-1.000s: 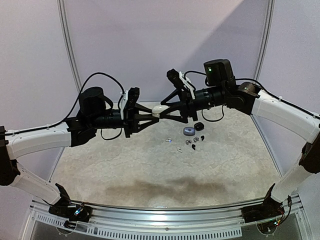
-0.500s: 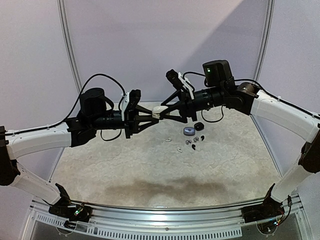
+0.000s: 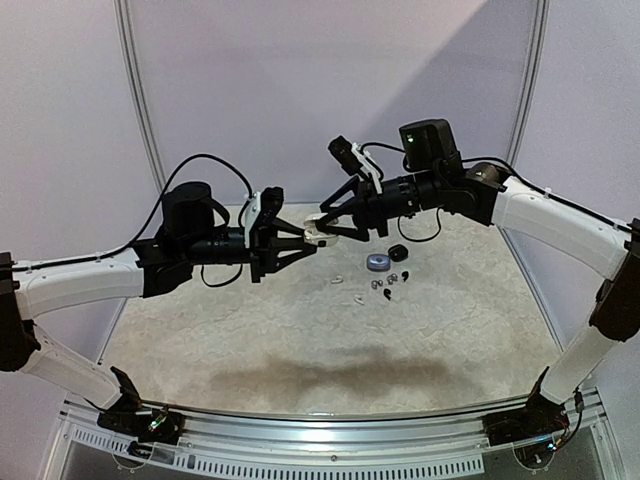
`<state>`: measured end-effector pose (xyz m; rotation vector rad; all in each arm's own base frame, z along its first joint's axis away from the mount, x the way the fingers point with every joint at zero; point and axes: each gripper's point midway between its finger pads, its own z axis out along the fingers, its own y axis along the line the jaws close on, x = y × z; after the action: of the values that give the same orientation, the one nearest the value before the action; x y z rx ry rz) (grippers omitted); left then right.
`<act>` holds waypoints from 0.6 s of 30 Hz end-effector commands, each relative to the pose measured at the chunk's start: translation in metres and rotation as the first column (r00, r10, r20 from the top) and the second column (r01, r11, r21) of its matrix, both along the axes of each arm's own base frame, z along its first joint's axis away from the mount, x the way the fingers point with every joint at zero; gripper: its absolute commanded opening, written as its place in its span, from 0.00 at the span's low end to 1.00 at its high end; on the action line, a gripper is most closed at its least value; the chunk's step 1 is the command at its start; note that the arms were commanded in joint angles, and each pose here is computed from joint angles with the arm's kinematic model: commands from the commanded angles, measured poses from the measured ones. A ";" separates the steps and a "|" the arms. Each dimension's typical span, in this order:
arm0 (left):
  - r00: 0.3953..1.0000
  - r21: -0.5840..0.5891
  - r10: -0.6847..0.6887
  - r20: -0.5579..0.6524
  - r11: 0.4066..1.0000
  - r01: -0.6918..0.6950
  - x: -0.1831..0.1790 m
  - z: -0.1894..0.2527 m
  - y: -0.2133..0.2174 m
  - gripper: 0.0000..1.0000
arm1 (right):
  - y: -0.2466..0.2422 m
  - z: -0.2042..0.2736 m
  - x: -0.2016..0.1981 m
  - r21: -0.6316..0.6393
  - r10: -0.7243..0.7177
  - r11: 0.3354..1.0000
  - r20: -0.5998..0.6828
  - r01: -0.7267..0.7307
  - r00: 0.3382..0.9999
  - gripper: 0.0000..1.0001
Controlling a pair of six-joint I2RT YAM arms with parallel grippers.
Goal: Insert the wireless bluetooth earbuds into the charging case
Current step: Open the charging case at the center of the board.
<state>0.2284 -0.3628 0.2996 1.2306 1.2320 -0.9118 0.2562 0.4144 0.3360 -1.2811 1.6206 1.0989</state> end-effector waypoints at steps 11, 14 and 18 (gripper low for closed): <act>0.997 -0.006 -0.077 0.003 0.997 0.077 -0.021 -0.005 -0.002 0.00 | -0.004 0.000 0.039 -0.005 -0.108 0.994 -0.041 0.108 0.993 0.59; 0.999 -0.022 -0.033 -0.023 0.999 0.032 -0.013 -0.004 0.000 0.00 | -0.004 0.001 0.033 0.000 -0.078 0.997 -0.045 0.079 0.996 0.62; 0.994 -0.042 0.019 -0.105 0.999 -0.023 -0.004 -0.008 0.004 0.00 | -0.002 0.012 0.024 0.032 -0.025 0.999 -0.053 0.027 0.998 0.68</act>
<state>0.2261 -0.3629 0.2933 1.2031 1.2588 -0.9458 0.2731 0.4133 0.3338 -1.2317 1.6790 1.1184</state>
